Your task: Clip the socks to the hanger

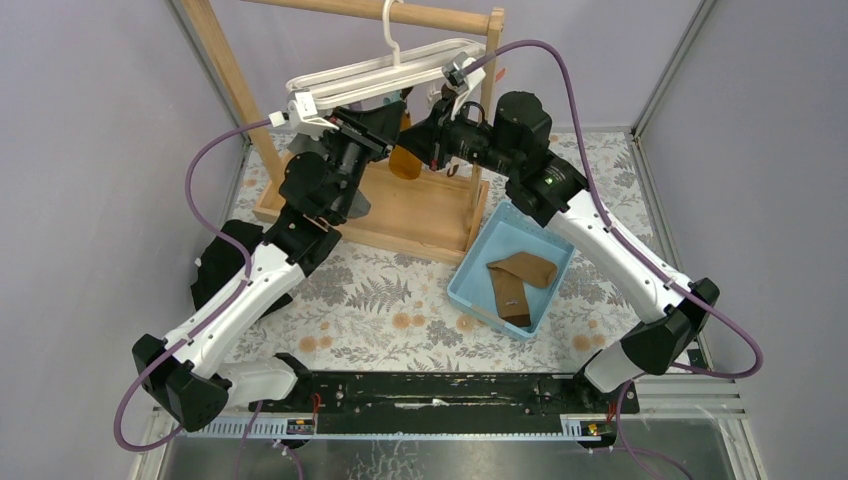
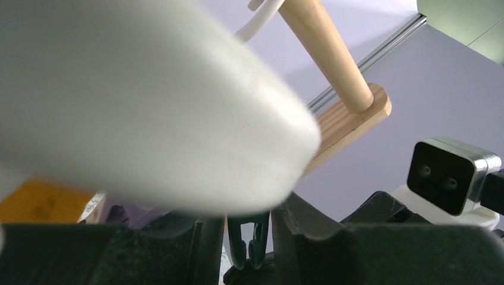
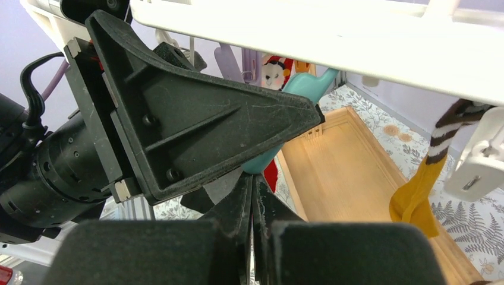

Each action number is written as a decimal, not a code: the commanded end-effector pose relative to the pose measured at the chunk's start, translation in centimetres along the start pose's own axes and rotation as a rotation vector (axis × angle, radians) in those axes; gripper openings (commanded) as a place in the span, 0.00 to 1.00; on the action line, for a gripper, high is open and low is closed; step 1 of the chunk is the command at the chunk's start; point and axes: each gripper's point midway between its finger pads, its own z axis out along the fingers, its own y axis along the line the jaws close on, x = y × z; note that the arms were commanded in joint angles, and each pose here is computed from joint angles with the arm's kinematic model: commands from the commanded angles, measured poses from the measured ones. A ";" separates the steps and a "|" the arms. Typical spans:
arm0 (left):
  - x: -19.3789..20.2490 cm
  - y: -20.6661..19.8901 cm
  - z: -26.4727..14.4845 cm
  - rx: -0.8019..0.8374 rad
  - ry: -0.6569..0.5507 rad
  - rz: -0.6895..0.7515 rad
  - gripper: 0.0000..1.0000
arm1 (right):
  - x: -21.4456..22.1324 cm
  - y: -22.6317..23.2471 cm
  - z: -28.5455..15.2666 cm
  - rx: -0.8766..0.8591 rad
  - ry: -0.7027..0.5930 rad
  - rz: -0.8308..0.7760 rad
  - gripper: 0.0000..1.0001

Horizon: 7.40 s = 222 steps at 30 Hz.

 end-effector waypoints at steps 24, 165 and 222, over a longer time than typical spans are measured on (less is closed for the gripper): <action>1.9 -1.0 1.5 0.069 0.029 -0.079 0.00 | -3.3 -0.8 -2.0 0.079 -0.220 -0.065 0.49; -3.5 -2.7 -4.0 -0.057 0.150 0.230 0.91 | -1.8 3.8 2.0 -0.001 -0.118 -0.108 0.00; -3.6 -2.3 -3.3 0.009 0.077 0.301 0.65 | -1.6 5.9 1.3 -0.100 -0.105 -0.078 0.00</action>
